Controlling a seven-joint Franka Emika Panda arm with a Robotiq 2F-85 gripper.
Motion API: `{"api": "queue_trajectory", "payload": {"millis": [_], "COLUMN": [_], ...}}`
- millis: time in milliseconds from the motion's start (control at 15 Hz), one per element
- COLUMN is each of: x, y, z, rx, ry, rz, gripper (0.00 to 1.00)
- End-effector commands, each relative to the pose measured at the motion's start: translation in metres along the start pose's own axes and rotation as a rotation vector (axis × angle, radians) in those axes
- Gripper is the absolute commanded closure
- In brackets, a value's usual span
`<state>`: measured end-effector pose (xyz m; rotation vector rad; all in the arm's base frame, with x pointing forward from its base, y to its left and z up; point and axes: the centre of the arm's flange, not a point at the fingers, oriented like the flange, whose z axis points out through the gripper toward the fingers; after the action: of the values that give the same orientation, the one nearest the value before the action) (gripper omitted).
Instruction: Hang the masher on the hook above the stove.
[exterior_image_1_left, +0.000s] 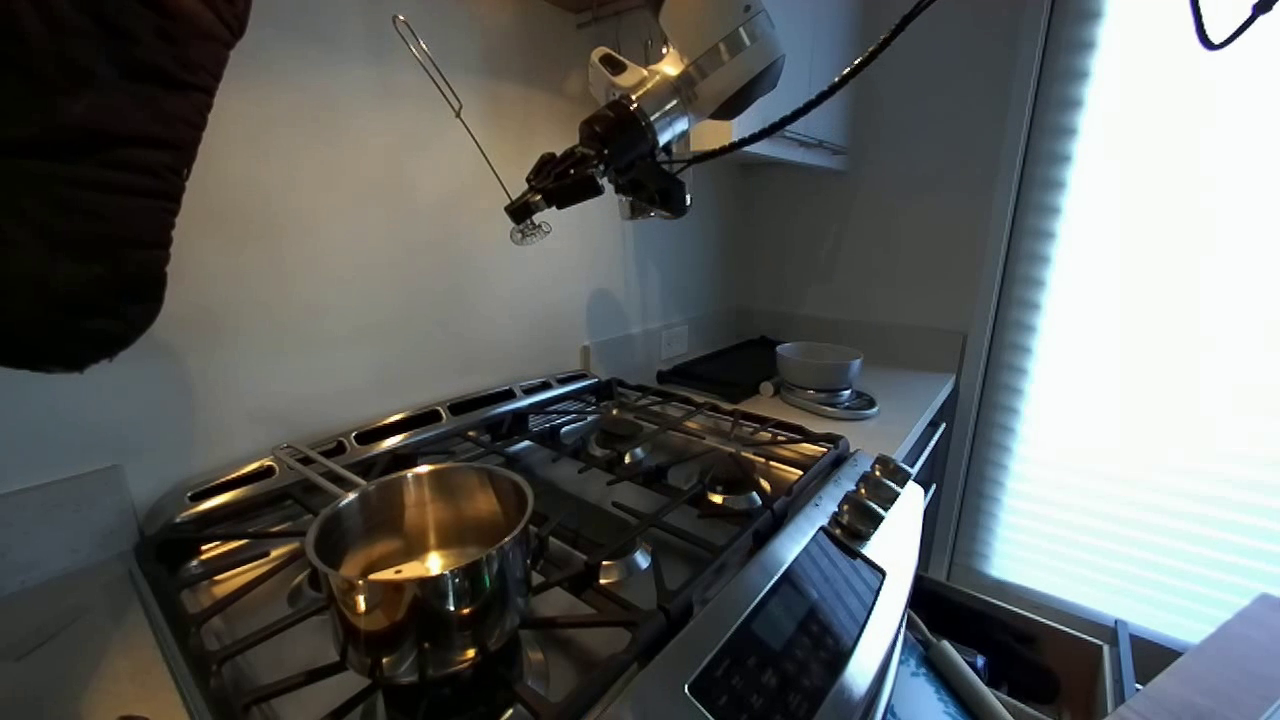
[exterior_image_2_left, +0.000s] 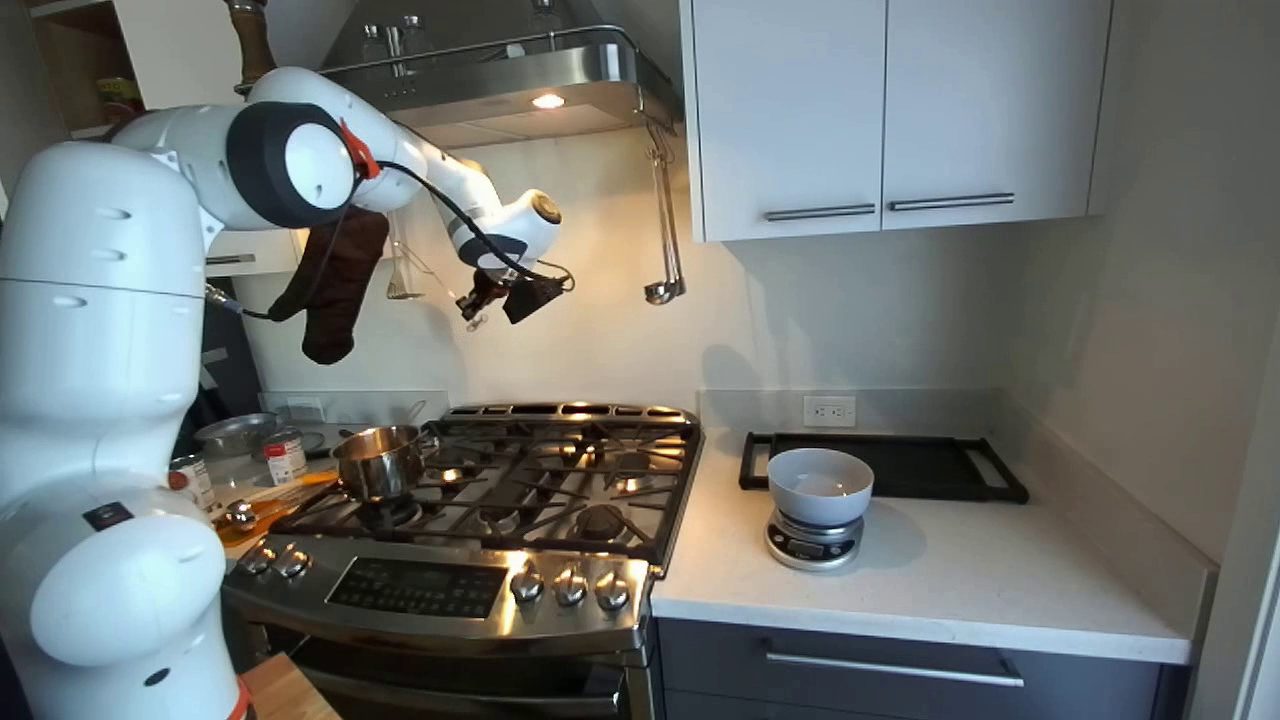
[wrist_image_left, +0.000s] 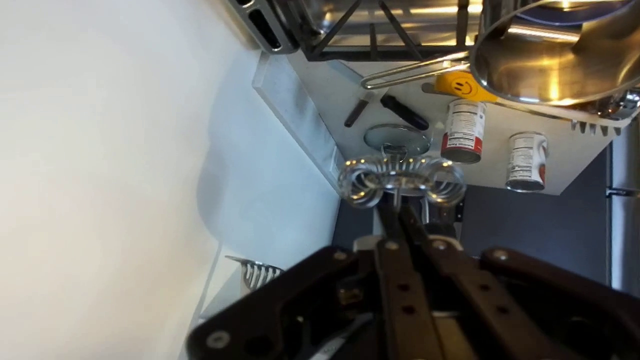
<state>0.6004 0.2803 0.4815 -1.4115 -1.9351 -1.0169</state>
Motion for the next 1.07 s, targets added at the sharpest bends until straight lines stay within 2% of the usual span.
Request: {"api": "queue_trajectory", "payload": {"millis": [0, 267, 467, 800, 1000], "x": [0.009, 0.036, 0.054, 0.092, 0.109], "y": [0.043, 0.087, 0.109, 0.123, 0.127], "z": [-0.013, -0.02, -0.003, 0.043, 0.062], "rx": [-0.011, -0.067, -0.078, -0.089, -0.135], "ry": [0.02, 0.085, 0.136, 0.213, 0.235], "rz": [-0.143, -0.211, -0.228, -0.273, -0.231], "gripper": [0.99, 0.99, 0.99, 0.99, 0.99]}}
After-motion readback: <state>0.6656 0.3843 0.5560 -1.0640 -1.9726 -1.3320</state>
